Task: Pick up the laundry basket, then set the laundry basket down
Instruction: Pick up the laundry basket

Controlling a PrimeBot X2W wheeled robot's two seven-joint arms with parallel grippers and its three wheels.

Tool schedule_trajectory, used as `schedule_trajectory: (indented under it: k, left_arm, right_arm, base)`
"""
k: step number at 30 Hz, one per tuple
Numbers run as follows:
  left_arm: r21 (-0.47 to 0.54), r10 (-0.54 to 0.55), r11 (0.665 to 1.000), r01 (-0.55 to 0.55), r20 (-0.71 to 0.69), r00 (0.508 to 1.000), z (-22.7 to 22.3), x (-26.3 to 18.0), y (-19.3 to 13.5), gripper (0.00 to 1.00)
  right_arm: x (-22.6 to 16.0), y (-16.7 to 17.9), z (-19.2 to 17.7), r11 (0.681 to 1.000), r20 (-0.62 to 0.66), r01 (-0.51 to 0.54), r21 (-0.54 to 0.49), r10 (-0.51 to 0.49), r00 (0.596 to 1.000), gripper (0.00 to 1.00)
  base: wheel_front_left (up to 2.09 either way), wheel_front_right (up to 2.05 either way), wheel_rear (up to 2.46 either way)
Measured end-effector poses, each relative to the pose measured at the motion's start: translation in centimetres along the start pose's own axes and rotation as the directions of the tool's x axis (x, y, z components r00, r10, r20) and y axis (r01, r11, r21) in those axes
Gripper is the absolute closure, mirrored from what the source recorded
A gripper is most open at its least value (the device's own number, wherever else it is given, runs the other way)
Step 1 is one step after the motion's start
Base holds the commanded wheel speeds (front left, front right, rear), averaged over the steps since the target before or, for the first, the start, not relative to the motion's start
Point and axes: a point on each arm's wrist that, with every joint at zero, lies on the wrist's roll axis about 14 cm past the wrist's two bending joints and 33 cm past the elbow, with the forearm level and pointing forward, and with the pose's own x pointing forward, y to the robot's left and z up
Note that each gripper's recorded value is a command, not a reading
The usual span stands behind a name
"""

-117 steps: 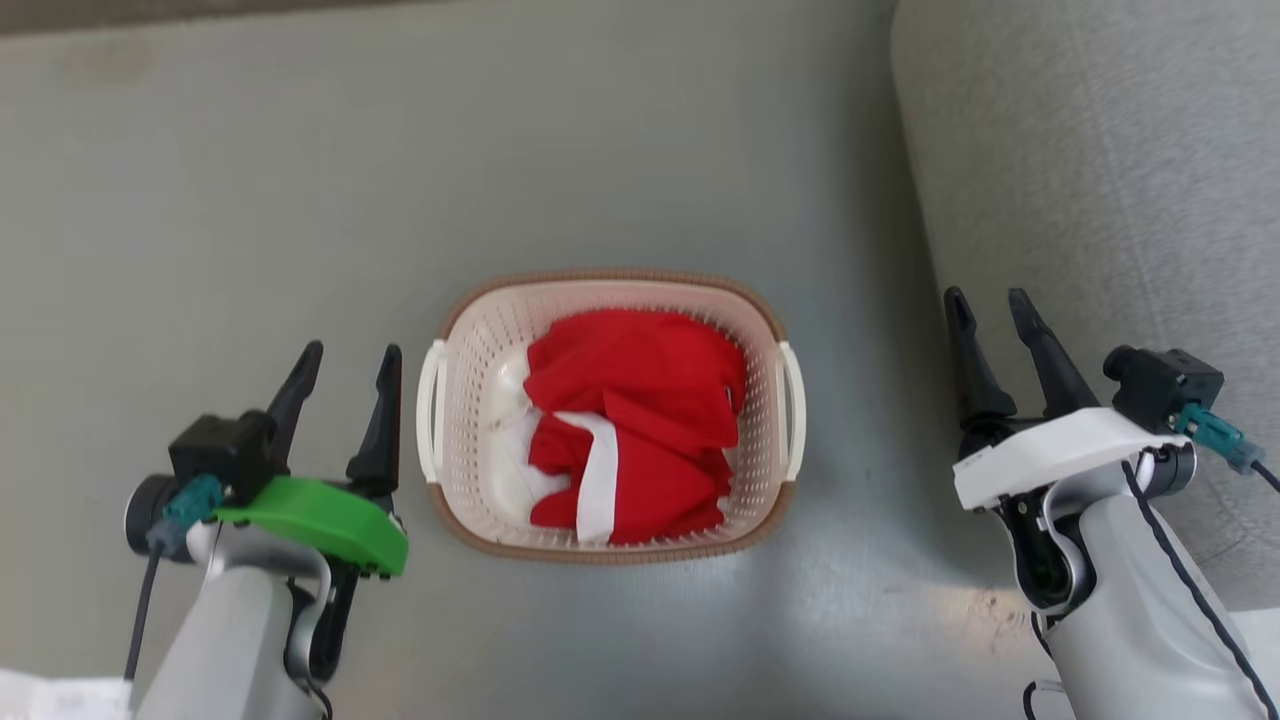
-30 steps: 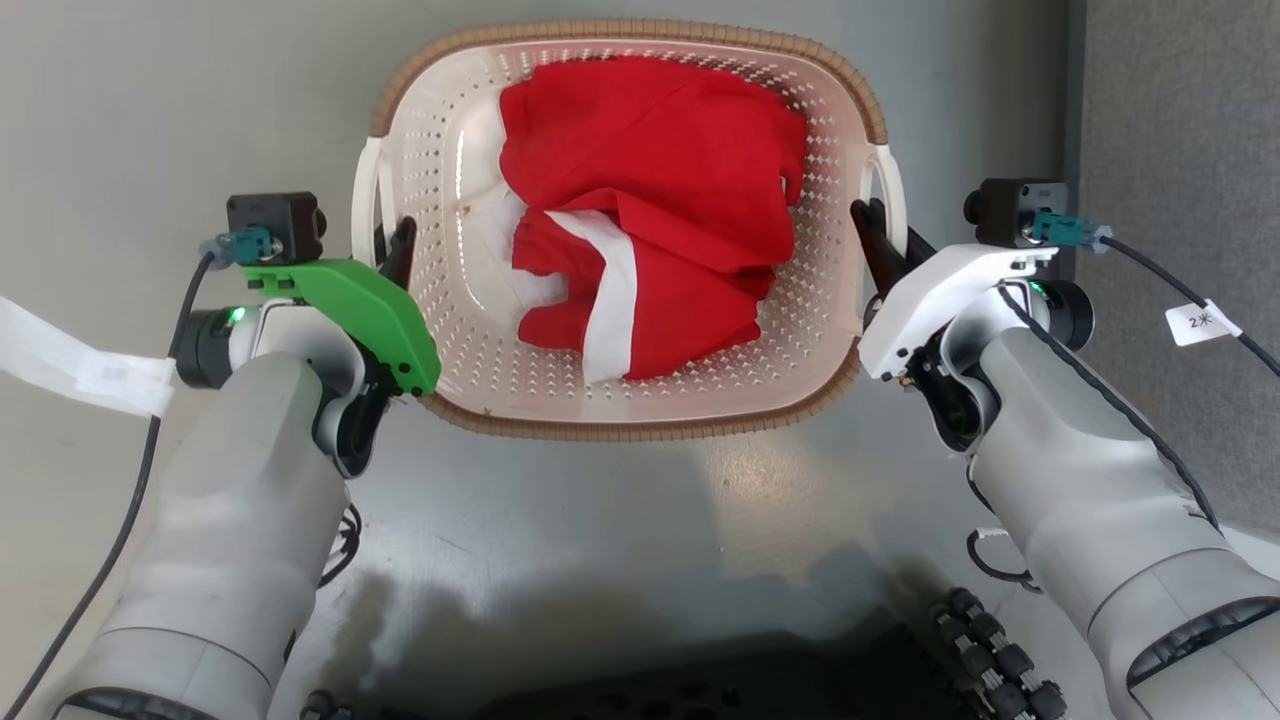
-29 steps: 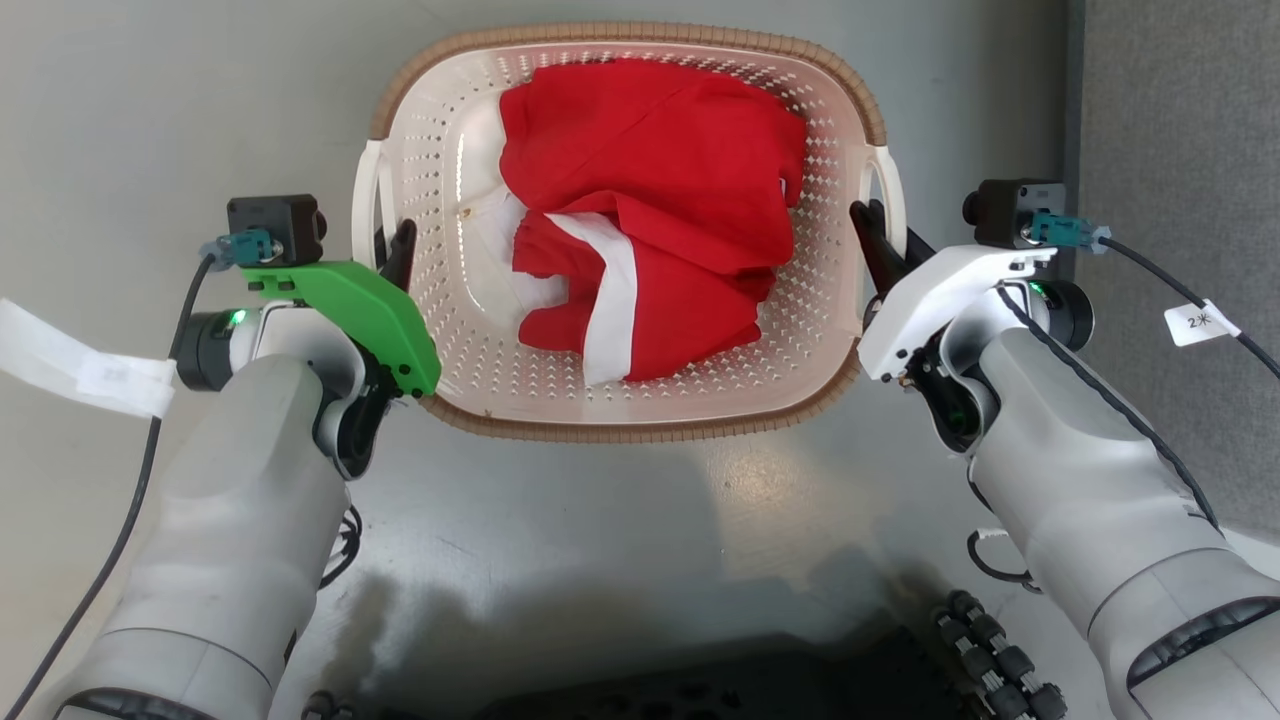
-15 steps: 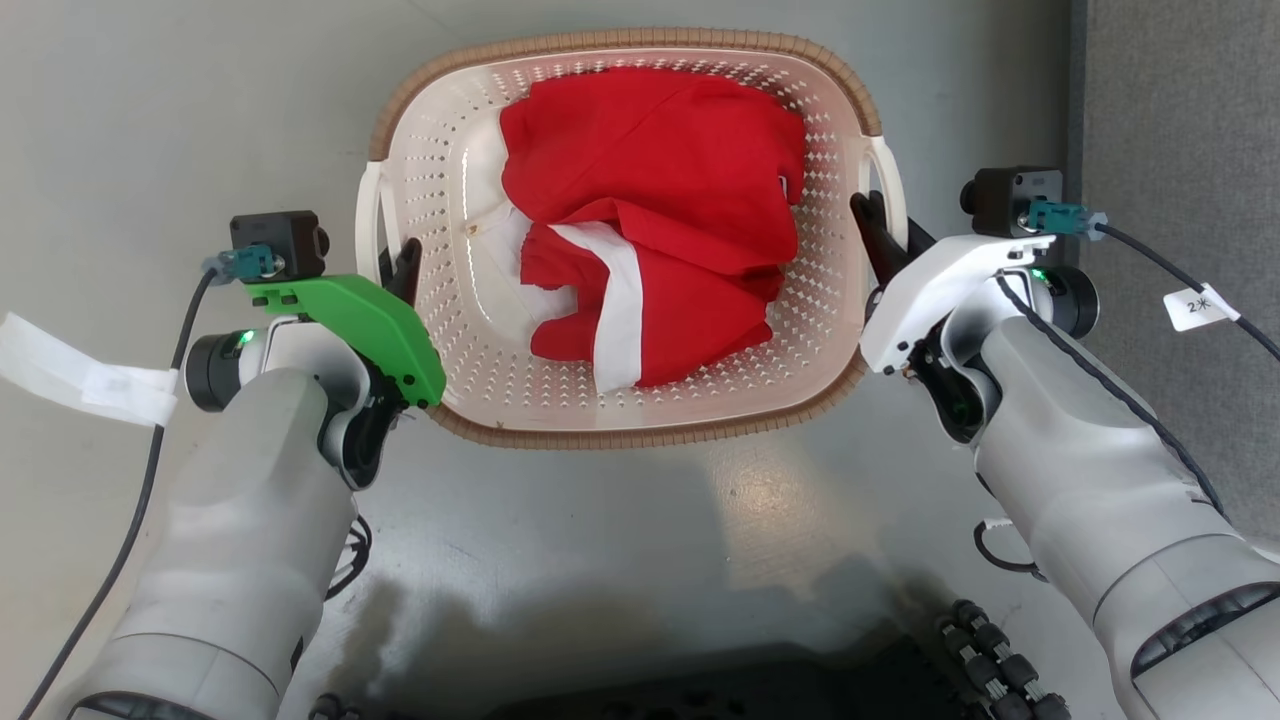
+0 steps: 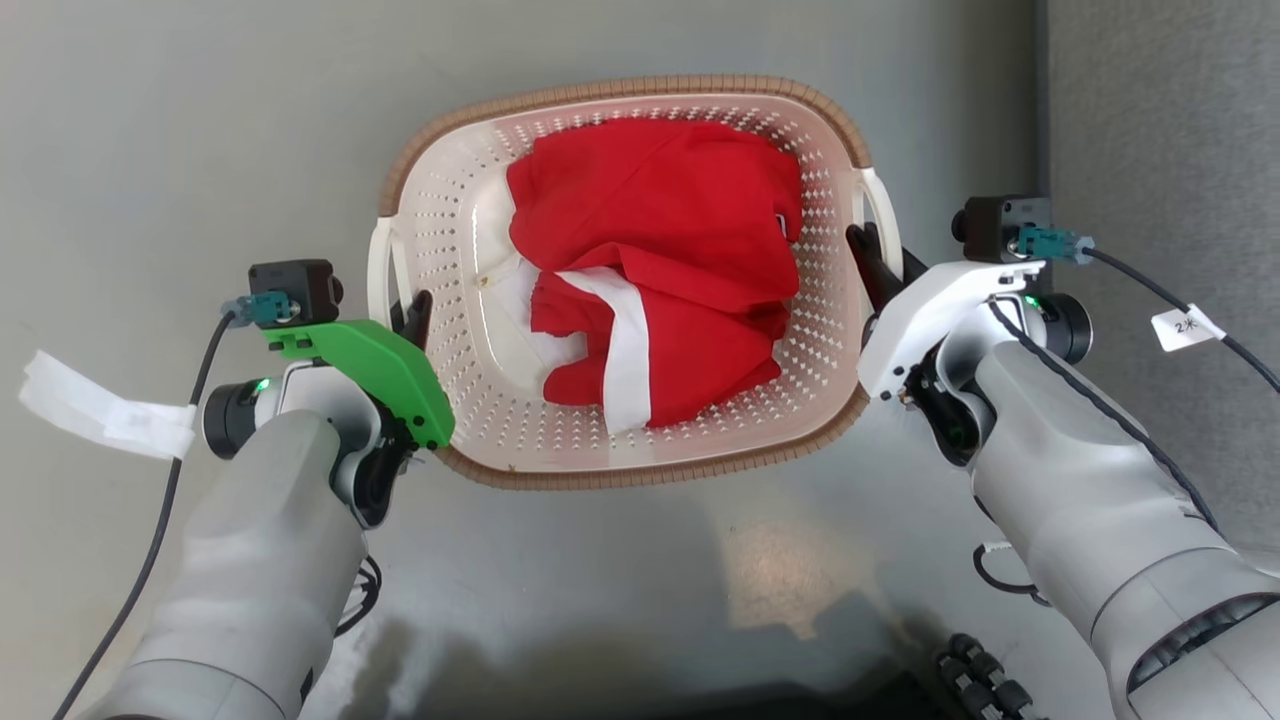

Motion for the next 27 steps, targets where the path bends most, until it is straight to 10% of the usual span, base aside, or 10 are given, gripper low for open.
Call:
schedule_trajectory:
  k: [27]
  left_arm:
    - [-0.005,-0.018,1.000,0.018,-0.009,1.000,0.5,-6.0,-3.7,1.00]
  right_arm:
    - [-6.5,2.2,1.8,1.000,0.007,0.000,-0.022,0.001,1.000,1.00]
  base:
    - [0.00,0.00,0.00]
